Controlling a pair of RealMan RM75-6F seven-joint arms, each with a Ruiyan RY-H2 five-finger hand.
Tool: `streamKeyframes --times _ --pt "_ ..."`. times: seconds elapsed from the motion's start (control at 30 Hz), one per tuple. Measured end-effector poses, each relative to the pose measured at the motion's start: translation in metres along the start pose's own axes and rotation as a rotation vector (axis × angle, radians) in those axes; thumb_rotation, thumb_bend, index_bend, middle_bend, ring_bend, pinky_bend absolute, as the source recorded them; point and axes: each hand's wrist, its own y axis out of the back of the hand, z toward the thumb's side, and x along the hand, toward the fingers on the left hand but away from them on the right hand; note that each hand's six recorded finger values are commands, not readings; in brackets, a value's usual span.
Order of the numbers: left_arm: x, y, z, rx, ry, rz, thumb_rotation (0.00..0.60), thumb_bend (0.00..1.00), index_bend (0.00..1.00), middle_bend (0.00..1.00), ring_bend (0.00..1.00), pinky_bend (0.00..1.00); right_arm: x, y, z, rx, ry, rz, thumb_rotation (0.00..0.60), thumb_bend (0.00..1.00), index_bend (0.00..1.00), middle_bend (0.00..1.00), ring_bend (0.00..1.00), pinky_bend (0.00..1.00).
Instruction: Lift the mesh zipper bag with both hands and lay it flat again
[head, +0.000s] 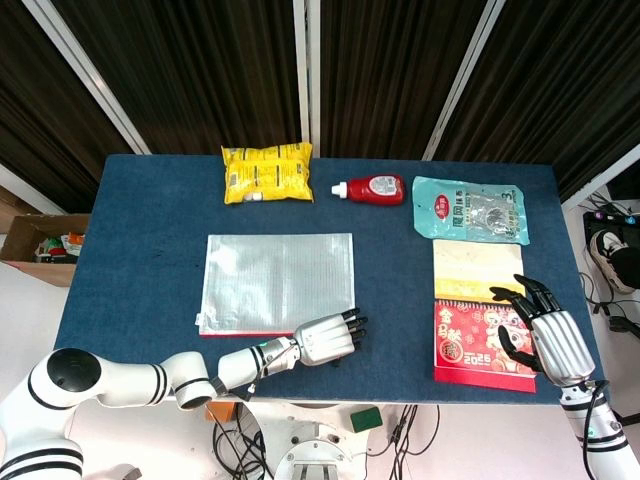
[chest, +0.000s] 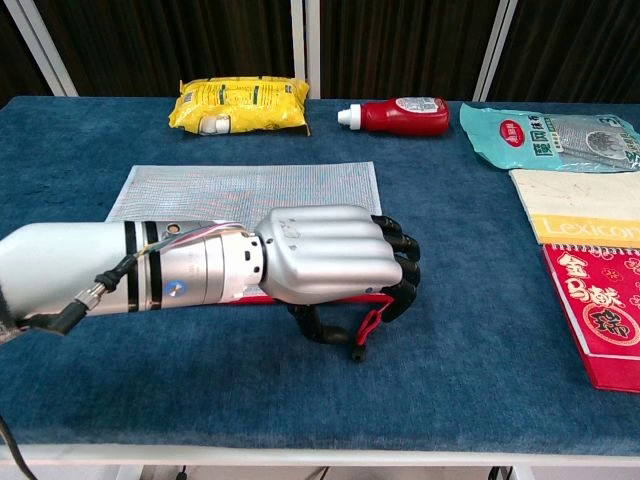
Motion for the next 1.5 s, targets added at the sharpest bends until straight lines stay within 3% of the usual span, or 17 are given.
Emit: streamKeyframes --times 0.97,1.3,1.5 --pt "-0.002 -0.015 0.002 -0.029 -0.002 -0.027 0.6 0.29 0.53 0.25 0.11 0.14 0.007 0.001 -0.001 -0.003 -0.01 -0.014 0.6 0.48 0.23 0.34 0.06 0.13" --pt "-0.005 -0.013 0.0 -0.065 0.011 -0.003 0.6 0.4 0.58 0.25 0.11 0.14 0.006 0.001 0.001 0.001 -0.005 -0.009 0.6 0.48 0.23 0.34 0.06 0.13" --pt "-0.014 -0.002 -0.004 -0.125 0.044 0.06 0.6 0.42 0.59 0.25 0.11 0.14 0.004 0.001 0.004 0.013 0.009 0.008 0.6 0.49 0.23 0.34 0.06 0.12"
